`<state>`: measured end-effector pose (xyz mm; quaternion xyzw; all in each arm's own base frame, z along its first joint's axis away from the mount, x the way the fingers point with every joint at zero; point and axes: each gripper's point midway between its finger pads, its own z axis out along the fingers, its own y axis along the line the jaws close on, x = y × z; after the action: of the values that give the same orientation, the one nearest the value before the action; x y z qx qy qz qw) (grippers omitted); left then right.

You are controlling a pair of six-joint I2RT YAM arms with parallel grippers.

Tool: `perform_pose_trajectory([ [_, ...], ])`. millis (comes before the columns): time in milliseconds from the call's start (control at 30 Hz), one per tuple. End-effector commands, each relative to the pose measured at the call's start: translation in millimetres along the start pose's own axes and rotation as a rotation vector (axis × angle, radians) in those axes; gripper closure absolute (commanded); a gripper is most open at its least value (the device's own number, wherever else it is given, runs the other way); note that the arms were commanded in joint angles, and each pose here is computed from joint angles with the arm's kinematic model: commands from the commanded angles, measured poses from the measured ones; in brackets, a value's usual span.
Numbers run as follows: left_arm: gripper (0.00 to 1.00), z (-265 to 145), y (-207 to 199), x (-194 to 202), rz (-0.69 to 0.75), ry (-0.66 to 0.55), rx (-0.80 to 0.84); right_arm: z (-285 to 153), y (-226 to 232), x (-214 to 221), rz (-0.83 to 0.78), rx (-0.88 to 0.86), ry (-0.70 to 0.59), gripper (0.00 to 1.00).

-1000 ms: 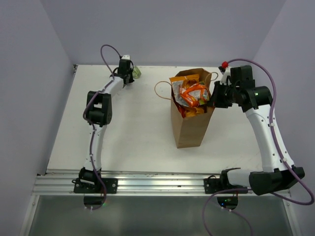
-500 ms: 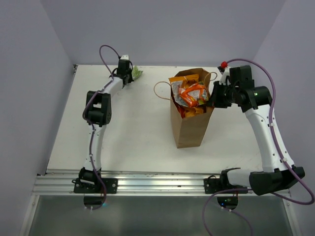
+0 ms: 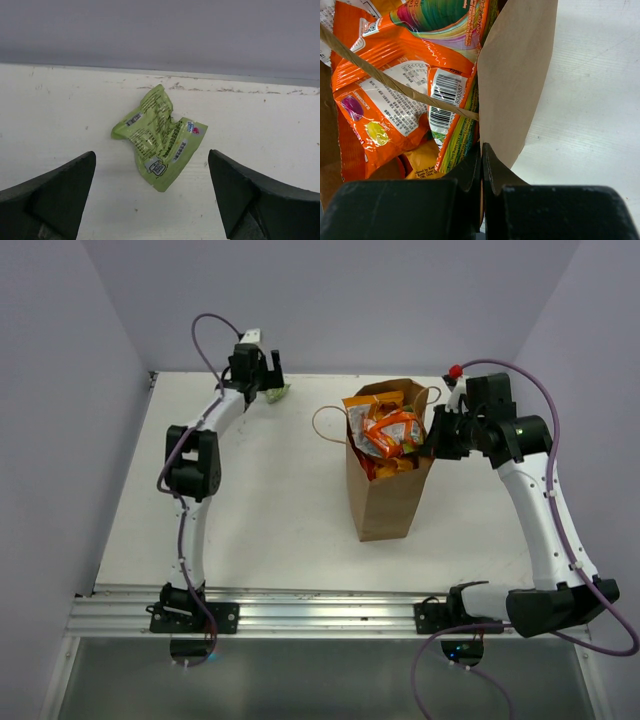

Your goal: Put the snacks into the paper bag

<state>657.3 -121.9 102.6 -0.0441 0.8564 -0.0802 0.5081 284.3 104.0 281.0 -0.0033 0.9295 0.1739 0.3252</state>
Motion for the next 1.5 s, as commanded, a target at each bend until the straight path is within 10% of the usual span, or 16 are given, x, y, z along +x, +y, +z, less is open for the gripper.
perform_pose_trajectory([
  [0, 0.00, -0.1, -28.4, -39.9, 0.023, -0.108, 0.073, 4.0, 8.9, 0.8, 0.005, -0.034, 0.018, 1.00],
  [600, 0.00, 63.0, -3.2, 38.1, 0.056, -0.035, 0.011, -7.6, 13.4, -2.7, 0.017, -0.025, 0.029, 1.00],
  [800, 0.65, 63.9, 8.4, 35.8, 0.025, -0.039, -0.008, -8.2, 17.9, 0.9, 0.022, -0.032, 0.039, 1.00],
  [833, 0.97, 64.3, 9.7, 37.3, 0.020, -0.035, -0.010, -8.9, 19.6, 1.8, 0.022, -0.037, 0.040, 1.00],
  [1033, 1.00, 50.8, 19.0, 35.5, 0.023, -0.023, -0.042, -9.7, 21.8, 5.4, 0.028, -0.041, 0.041, 1.00],
  [1467, 1.00, -171.9, -142.2, -150.6, -0.028, -0.265, 0.649, -2.0, 24.4, 4.5, -0.005, -0.072, -0.005, 1.00],
])
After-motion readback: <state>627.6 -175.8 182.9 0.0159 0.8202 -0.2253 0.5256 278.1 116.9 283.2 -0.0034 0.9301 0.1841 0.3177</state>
